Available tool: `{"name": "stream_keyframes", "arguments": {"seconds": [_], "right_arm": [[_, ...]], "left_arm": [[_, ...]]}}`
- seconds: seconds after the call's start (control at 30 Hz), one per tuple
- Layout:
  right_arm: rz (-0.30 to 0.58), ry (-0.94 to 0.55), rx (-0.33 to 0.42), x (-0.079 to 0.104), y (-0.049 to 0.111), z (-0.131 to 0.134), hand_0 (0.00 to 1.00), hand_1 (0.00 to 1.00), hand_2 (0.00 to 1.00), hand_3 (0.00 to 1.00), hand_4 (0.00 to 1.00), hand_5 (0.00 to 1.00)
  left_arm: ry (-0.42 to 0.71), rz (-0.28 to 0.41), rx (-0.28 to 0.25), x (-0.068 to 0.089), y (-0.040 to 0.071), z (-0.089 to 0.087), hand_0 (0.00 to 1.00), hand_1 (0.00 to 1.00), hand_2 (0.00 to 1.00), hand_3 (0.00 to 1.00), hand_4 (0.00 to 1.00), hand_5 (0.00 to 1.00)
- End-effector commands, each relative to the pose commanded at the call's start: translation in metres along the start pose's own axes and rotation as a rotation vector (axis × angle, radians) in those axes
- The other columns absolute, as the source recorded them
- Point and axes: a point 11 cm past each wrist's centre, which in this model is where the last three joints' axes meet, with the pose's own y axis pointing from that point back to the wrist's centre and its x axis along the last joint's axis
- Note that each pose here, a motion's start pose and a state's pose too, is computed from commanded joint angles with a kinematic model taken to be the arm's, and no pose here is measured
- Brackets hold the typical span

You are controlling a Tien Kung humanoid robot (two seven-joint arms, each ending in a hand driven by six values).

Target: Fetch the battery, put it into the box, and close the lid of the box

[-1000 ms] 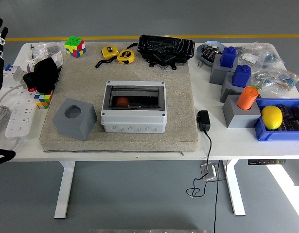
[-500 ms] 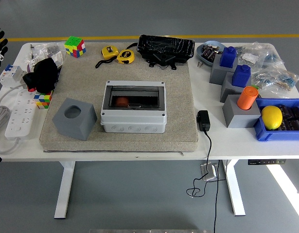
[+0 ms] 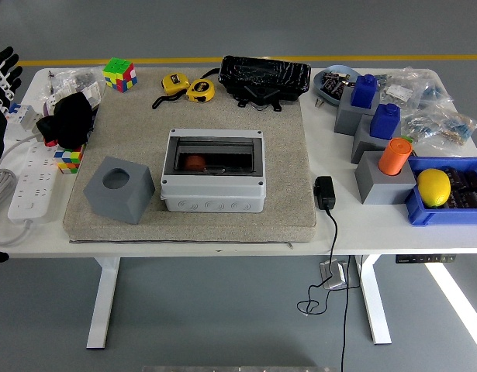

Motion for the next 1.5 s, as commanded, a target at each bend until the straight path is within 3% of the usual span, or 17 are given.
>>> {"name": "stream_keyframes", "arguments": {"seconds": [1.5], "right_arm": [[0.003, -0.001, 0.002, 0.0005, -0.0002, -0.0022, 0.862, 0.795, 0.746, 0.776, 0.998, 0.998]], "left_arm": [[-0.011, -0.001, 0.007, -0.0024, 0.0017, -0.0016, 0.998, 0.997, 0.974, 0.935, 0.998, 0.998]]}}
